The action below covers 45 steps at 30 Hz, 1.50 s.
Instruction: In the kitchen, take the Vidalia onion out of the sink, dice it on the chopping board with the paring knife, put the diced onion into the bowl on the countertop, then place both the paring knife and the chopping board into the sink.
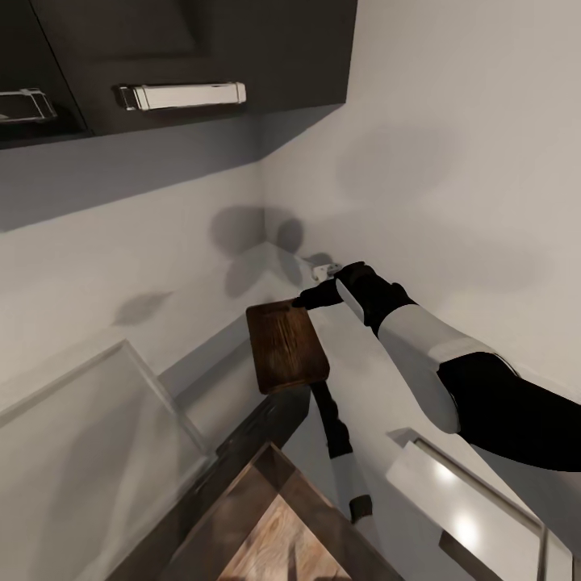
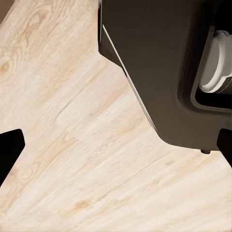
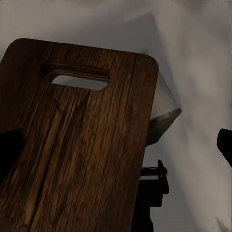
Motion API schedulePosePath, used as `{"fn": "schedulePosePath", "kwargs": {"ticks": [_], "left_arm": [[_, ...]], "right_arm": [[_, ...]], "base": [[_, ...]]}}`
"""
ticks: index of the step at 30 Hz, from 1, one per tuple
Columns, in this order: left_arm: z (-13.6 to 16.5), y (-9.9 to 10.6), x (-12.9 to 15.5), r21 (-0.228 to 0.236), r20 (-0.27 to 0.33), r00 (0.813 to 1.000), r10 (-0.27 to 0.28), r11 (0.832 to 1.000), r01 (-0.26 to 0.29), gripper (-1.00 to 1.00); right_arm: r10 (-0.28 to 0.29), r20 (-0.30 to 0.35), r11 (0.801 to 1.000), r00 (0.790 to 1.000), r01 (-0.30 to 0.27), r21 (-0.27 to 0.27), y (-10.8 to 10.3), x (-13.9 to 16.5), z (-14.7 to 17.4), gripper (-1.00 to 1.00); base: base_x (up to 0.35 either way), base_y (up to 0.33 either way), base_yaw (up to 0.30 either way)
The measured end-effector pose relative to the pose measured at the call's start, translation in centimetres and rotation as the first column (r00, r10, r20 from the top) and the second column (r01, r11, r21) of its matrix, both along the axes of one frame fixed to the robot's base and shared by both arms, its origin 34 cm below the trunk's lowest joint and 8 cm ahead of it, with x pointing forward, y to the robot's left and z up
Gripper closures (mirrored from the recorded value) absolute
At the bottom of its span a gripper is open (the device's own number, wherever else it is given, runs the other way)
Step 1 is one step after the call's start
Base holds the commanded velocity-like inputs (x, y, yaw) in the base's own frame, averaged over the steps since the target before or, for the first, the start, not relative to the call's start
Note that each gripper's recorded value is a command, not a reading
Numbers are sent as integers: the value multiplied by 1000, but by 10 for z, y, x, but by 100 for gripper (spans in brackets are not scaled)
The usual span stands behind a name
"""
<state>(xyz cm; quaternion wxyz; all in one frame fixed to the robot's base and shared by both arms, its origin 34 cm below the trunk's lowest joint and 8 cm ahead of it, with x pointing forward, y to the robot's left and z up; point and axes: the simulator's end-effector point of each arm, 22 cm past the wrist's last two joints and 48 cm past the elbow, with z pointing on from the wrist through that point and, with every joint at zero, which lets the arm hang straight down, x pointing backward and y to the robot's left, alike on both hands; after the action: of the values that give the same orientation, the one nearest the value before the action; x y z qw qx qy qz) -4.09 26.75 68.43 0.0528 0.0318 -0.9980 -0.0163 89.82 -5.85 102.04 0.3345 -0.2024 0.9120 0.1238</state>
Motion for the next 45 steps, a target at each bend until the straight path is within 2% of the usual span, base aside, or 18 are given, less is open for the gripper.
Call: {"fn": "schedulePosePath", "kwargs": {"ticks": [16,45], "left_arm": [[0,0,-1,0,-2,1000,0,1000,0,-100],[0,1,-1,1,-2,1000,-1,1000,1,-100]], "right_arm": [[1,-1,1000,1000,-1,1,0,0,0,-100],[0,-2,1000,1000,0,0,0,0,-1,-100]], "base": [[71,0,0],[2,0,0]]}}
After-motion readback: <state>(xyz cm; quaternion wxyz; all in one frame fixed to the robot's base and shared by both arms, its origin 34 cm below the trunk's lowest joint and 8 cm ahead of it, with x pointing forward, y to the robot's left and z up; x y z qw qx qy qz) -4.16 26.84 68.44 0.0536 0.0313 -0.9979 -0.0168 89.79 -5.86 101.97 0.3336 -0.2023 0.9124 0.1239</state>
